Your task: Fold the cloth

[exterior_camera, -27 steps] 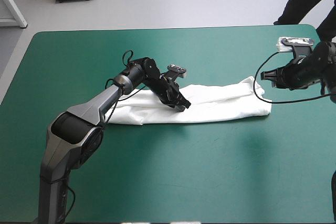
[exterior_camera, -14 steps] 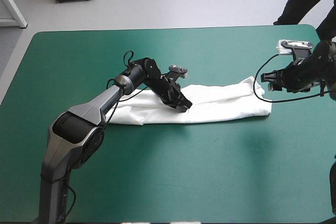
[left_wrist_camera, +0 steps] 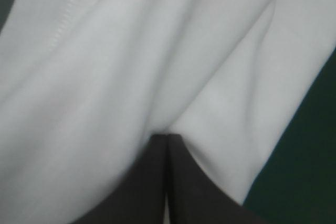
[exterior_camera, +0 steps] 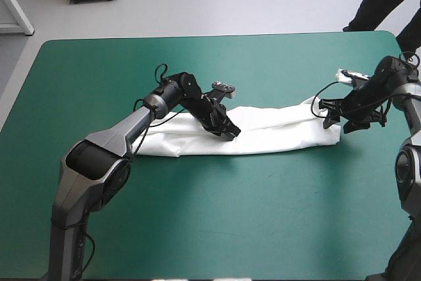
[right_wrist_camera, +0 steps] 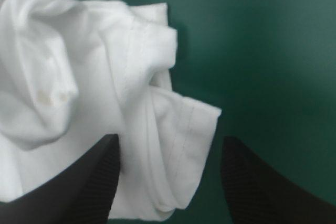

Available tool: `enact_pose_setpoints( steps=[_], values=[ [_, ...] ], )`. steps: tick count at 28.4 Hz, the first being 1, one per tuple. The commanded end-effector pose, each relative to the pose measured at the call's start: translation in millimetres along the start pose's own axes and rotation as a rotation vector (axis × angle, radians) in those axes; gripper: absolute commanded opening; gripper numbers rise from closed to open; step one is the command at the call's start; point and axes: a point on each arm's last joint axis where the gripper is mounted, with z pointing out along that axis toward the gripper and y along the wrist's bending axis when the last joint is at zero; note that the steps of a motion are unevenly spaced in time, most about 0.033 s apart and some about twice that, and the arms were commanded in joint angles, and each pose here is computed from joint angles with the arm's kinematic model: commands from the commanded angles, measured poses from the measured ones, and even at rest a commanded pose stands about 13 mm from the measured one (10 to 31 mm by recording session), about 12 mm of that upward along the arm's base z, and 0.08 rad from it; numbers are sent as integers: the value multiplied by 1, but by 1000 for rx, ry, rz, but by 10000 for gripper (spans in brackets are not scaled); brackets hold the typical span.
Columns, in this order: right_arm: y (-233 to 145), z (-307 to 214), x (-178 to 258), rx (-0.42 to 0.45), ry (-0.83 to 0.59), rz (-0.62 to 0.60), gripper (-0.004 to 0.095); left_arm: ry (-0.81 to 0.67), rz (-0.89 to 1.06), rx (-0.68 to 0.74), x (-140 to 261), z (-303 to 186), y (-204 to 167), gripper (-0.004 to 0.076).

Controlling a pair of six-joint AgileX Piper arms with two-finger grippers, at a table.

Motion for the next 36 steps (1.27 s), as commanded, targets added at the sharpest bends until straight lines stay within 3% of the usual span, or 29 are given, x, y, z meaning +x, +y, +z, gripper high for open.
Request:
enact_pose_setpoints(
  steps=[1, 16, 21, 25, 31, 36],
  values=[
    [2, -31, -7, -25, -108, -8, 553, -3, 43, 27, -3, -10, -17, -22],
    [-2, 11, -15, -163, -7, 42, 554, -1, 56, 23, -3, -10, -17, -22],
    [13, 21, -16, -215, 11, -1, 540, -1, 59, 20, -3, -10, -17, -22],
    [27, 26, -17, -210, 2, -44, 379, -7, 62, 19, -4, -12, -18, -22],
    [35, 27, -17, -221, -1, -79, 5, -17, 60, 14, -5, -12, -16, -22],
    [43, 18, -19, -287, -1, -83, -13, -7, 55, -38, -5, -12, -12, -22]
  ],
)
